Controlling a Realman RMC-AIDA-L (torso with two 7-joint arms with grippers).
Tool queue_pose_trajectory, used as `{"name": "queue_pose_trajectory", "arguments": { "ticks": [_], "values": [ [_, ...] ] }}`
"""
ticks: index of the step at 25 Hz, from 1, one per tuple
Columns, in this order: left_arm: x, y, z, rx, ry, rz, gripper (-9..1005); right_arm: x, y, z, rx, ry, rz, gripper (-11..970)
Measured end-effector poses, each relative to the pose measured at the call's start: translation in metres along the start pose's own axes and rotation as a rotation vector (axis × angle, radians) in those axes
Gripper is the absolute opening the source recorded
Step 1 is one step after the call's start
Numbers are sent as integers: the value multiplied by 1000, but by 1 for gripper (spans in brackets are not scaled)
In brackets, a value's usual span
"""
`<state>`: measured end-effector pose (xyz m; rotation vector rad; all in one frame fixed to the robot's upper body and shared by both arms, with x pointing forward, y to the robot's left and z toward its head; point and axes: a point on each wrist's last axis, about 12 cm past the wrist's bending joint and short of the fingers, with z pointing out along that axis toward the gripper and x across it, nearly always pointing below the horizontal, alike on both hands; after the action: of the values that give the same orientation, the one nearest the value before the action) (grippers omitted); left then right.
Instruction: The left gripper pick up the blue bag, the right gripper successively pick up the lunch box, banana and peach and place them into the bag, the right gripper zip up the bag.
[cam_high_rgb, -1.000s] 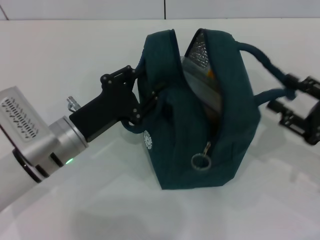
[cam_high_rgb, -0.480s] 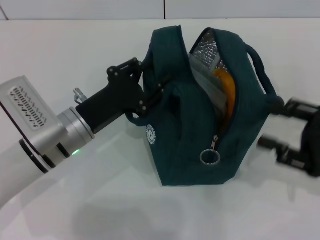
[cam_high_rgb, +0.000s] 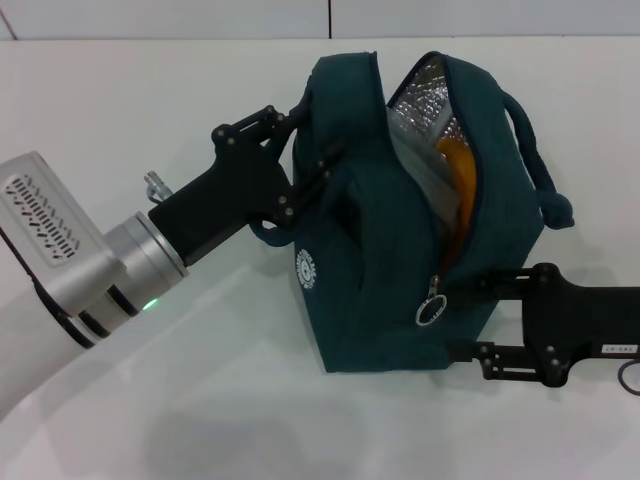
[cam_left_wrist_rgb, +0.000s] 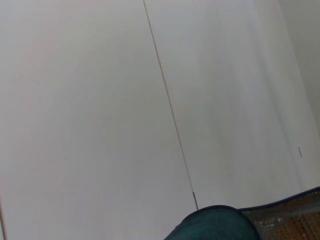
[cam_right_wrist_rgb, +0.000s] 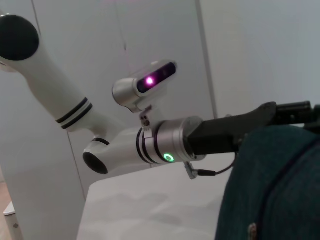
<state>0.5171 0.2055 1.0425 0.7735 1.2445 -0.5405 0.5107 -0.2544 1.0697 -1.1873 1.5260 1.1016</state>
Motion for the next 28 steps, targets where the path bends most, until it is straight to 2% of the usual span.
{"name": "queue_pose_trajectory", "arguments": {
  "ticks": [9,17,28],
  "values": [
    [0,-3,-3,11,-8,-6,476,2,0,7,10,0,41,530],
    [-1,-6,-5,15,-16,-15,476,-2,2,27,-111,63,20,503],
    [-1,-7,-5,16,-17,-18,477,-2,-1,28,-84,60,28,467]
  ]
}}
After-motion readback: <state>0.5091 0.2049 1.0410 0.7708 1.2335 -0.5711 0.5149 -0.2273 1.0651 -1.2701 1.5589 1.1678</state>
